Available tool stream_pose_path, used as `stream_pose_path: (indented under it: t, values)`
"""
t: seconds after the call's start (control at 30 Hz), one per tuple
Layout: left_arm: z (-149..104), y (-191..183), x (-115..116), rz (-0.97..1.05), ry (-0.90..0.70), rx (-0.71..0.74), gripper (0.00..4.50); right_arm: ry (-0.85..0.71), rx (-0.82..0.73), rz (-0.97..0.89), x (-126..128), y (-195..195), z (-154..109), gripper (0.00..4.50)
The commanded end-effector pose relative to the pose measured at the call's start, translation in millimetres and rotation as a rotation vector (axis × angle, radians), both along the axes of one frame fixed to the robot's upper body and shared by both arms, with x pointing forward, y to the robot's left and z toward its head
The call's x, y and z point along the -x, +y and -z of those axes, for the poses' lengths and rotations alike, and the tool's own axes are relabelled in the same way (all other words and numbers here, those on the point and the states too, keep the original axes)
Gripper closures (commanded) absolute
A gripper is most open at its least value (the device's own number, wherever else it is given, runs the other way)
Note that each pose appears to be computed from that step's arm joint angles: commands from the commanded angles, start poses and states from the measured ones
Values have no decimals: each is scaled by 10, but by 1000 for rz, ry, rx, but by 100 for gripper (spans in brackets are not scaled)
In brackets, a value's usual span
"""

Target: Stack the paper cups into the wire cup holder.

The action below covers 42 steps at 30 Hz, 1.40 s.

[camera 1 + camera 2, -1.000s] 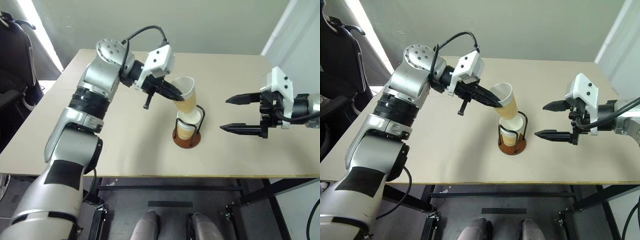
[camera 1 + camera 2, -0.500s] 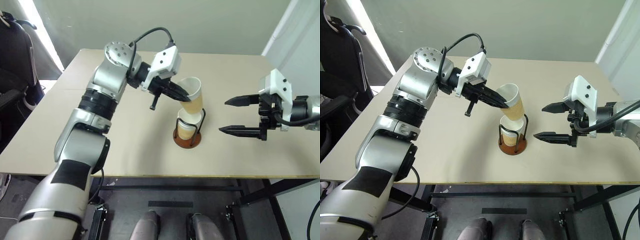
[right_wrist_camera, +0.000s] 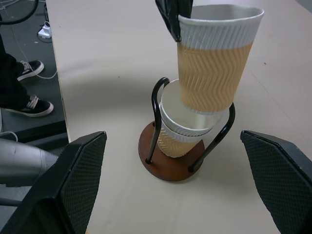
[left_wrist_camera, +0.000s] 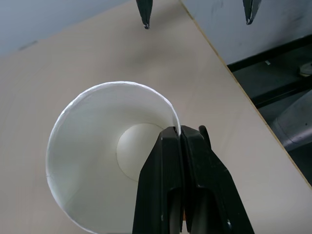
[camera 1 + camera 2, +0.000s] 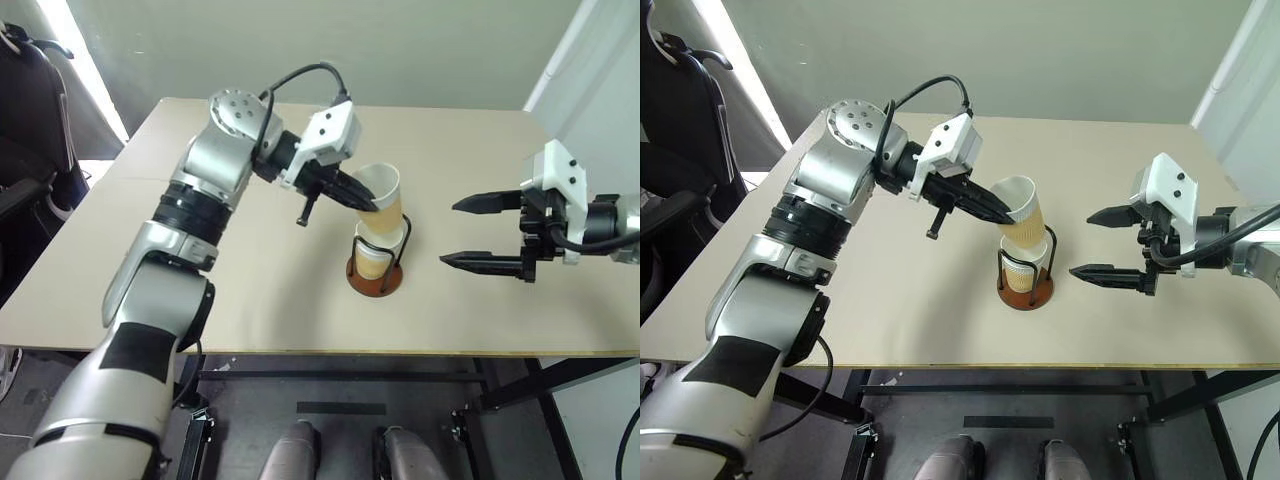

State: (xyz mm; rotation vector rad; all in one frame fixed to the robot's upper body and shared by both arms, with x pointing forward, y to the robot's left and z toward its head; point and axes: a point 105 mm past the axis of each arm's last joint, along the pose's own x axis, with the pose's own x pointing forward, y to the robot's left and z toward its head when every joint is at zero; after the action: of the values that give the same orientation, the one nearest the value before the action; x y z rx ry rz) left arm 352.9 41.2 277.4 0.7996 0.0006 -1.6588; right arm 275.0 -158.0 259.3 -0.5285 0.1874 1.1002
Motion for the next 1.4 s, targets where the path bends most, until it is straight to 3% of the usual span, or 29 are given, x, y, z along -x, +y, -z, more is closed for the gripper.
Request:
stream_pose_path:
  t: [0.03, 0.47, 0.57, 0.9, 1.1, 1.23, 1.4]
  values:
    - [-71, -45, 92, 60, -12, 10, 449, -63, -5, -3, 46, -2, -141, 0]
    - [64, -29, 37, 37, -39, -27, 449, -62, -3, 4, 44, -3, -136, 0]
    - [78, -22, -3, 20, -53, -32, 386, -64, -2, 6, 37, -6, -134, 0]
    - [61, -81, -84, -5, -114, 12, 28, -68, 4, 9, 20, -26, -132, 0]
    - [-251, -37, -232, -134, -108, 212, 28, -124, -18, 55, -105, -78, -180, 0]
    - [-427, 201, -423, -316, -93, 355, 28, -152, -48, 119, -268, -179, -178, 0]
    - [-470, 578, -587, -521, -93, 480, 28, -158, -78, 199, -510, -331, -104, 0]
